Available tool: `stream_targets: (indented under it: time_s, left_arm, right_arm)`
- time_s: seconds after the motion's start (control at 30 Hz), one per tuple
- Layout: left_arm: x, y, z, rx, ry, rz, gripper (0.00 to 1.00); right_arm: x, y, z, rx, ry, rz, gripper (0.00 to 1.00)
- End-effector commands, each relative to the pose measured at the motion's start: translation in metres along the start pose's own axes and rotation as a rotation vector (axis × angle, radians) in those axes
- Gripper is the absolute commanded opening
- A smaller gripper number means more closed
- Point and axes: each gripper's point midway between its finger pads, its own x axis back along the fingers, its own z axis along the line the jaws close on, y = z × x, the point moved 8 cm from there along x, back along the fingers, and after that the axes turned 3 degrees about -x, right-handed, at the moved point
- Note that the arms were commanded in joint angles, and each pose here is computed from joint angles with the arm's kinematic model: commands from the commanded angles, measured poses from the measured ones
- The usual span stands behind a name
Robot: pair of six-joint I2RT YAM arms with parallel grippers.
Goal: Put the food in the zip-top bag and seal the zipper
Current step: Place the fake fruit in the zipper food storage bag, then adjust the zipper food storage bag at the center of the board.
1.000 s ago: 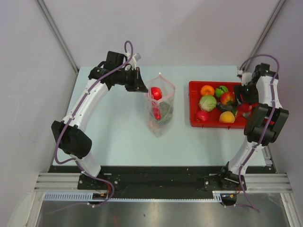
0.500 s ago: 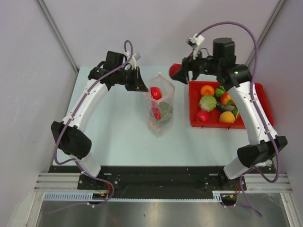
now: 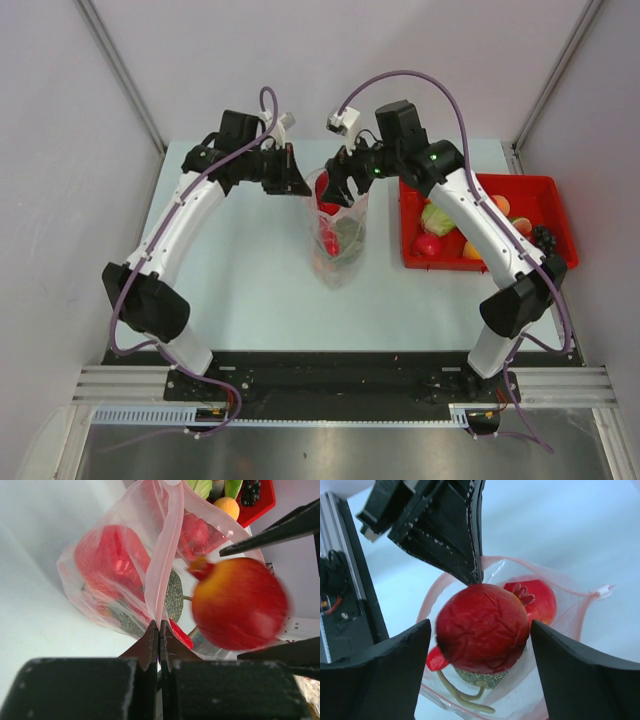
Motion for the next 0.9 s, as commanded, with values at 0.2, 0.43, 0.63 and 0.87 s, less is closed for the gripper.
stream_targets:
  time_s: [0.2, 0.43, 0.63, 0.87]
  left_arm:
    - [0.024, -0.004, -0.016, -0.092, -0.035, -0.062, 0.00]
    - [0.025, -0.008, -0.020, -0.129, -0.037, -0.062, 0.00]
    - [0.023, -0.008, -0.023, -0.142, -0.049, -0.056, 0.00]
    - [0.020, -0.010, -0.028, -0.185, -0.063, -0.039, 0.00]
  right_arm:
    - [0.052, 0.023, 0.026, 0.031, 0.010, -0.091, 0.96]
    - [0.076, 0.004, -0.034, -0.119, -0.170, -0.091, 0.72]
    - [0.063, -0.025, -0.027, -0.229, -0.015, -0.014, 0.65]
    - [0.048, -0.054, -0.023, -0.362, 0.100, 0.058, 0.52]
